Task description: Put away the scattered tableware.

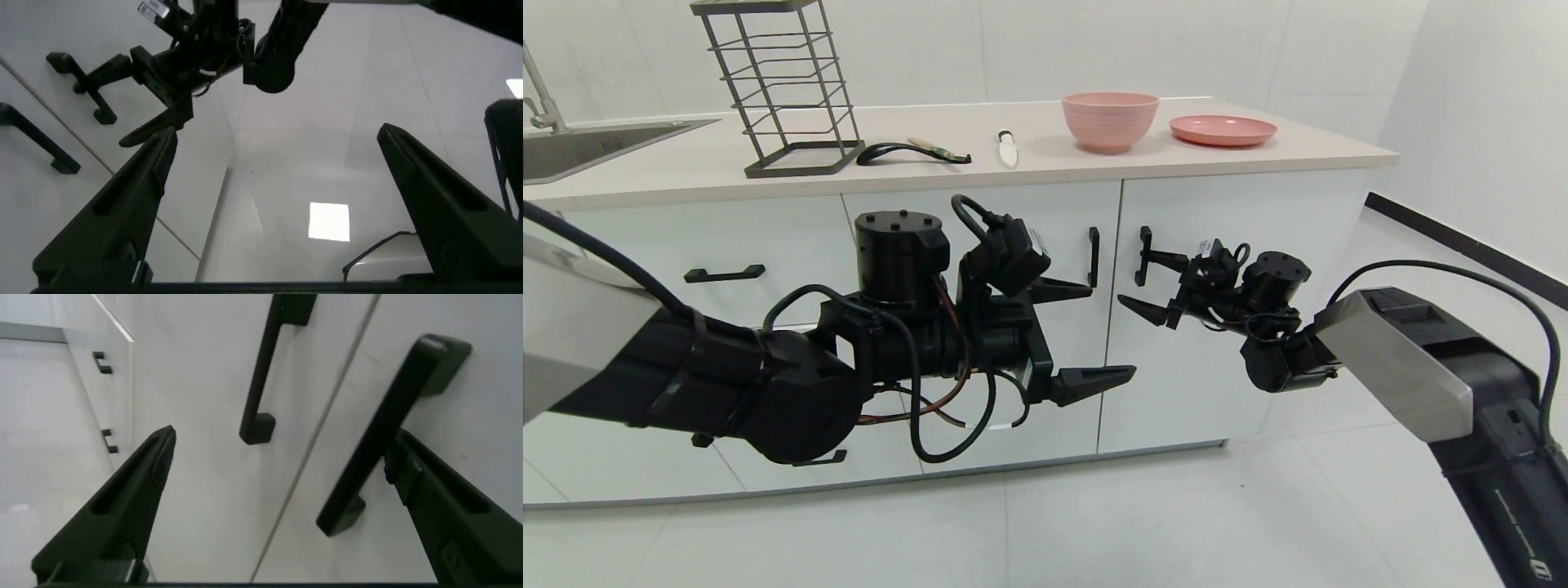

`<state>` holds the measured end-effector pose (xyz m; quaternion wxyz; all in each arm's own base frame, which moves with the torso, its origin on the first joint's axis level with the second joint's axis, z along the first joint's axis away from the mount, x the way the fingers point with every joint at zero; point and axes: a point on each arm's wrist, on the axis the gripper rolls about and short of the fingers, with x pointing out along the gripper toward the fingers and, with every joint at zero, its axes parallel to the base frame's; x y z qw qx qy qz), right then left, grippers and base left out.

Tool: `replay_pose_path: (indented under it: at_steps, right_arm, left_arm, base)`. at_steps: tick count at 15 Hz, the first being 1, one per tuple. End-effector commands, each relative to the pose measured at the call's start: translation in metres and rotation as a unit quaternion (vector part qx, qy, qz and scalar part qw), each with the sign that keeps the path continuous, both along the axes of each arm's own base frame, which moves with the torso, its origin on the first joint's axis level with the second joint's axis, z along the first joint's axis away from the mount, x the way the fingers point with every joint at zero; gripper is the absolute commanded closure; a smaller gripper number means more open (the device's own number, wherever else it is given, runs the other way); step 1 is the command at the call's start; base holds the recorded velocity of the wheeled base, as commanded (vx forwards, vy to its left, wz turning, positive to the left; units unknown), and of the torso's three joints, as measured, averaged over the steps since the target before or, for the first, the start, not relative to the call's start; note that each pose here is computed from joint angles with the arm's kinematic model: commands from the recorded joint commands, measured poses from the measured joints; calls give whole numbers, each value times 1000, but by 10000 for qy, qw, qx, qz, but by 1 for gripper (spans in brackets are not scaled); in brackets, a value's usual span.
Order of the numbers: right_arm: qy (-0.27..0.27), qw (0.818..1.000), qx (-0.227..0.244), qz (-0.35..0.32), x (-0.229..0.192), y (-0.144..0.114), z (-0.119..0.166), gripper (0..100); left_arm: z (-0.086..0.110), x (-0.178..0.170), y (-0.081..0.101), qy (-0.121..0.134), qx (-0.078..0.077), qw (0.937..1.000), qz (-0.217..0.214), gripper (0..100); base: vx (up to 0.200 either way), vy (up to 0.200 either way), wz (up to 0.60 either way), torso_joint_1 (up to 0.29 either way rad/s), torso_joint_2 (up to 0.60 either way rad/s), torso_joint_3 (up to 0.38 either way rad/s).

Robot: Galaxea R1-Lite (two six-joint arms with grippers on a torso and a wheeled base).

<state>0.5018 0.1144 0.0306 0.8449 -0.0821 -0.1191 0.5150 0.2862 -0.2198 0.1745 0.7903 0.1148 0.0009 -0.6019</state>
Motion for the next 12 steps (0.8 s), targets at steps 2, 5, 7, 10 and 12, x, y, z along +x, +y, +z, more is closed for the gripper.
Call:
replay_pose_path:
  at_steps: [2, 5, 7, 10, 12]
  right_arm:
    - [38, 9994, 80, 339, 10, 5, -5, 0]
    - [49, 9962, -28, 865, 9, 3, -9, 0]
    - [15, 9952, -50, 977, 8, 2, -9, 0]
    - [29, 9926, -19, 1213, -1, 5, -5, 0]
    - [142, 9922, 29, 1237, -9, 2, 0, 0]
  left_arm:
    - [1, 5, -3, 283, -127, 9990, 319, 0]
    - [1, 11, -6, 392, -212, 9981, 416, 0]
    - [-3, 12, -8, 422, -188, 9981, 410, 0]
    - [-6, 13, -10, 449, -170, 9981, 373, 0]
    - [-6, 12, -12, 457, -165, 9983, 335, 0]
  base:
    - [0, 0, 0, 0, 0, 0]
    - [0, 0, 0, 0, 0, 0]
    - [0, 0, 0, 0, 0, 0]
    - [0, 0, 0, 0, 0, 0]
    - [0, 0, 0, 0, 0, 0]
